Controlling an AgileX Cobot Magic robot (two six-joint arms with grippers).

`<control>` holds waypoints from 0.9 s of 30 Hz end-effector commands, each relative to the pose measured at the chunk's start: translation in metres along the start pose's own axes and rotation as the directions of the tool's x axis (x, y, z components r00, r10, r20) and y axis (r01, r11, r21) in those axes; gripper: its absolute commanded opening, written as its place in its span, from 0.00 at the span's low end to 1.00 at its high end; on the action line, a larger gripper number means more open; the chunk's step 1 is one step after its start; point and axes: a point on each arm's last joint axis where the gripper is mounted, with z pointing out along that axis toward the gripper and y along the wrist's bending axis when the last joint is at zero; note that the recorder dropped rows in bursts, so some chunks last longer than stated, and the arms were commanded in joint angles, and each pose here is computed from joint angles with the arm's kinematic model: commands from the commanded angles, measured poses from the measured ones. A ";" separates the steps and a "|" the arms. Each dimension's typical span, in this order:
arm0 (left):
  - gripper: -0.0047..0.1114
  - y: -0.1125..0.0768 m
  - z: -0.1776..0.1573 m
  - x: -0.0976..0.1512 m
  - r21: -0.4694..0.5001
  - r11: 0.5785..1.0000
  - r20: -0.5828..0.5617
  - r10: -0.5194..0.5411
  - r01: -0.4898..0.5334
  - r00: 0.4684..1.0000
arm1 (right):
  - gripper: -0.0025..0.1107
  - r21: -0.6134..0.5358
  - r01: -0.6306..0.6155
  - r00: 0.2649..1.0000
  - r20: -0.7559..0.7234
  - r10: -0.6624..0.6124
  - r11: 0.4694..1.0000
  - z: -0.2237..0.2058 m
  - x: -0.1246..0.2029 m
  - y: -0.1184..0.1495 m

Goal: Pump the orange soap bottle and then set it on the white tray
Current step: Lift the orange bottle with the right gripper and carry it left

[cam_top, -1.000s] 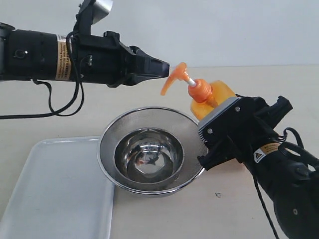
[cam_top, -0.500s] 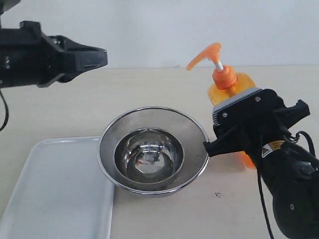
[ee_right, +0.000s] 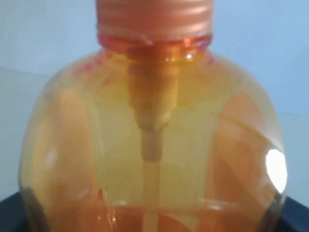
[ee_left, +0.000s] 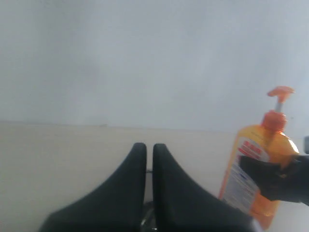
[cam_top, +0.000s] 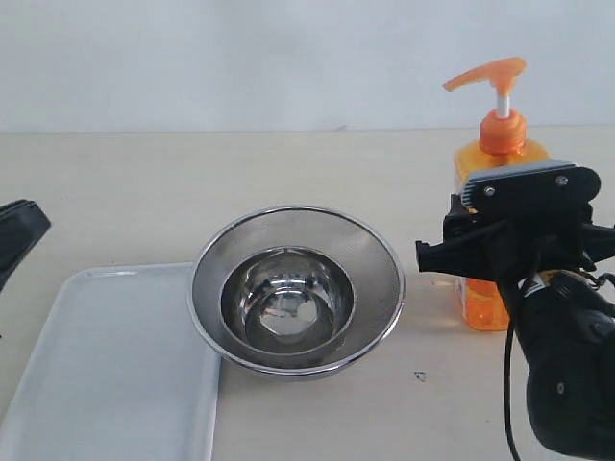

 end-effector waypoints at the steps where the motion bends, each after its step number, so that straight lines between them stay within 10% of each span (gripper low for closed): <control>1: 0.08 0.005 -0.006 -0.001 -0.061 0.998 0.024 0.034 -0.033 0.999 | 0.02 0.001 -0.078 0.997 -0.019 0.078 0.997 0.000 0.000 -0.001; 27: 0.08 0.036 -0.015 0.000 -0.407 0.911 0.034 -0.056 0.065 0.998 | 0.02 -0.068 -0.064 0.936 0.343 0.084 0.996 -0.053 -0.107 -0.024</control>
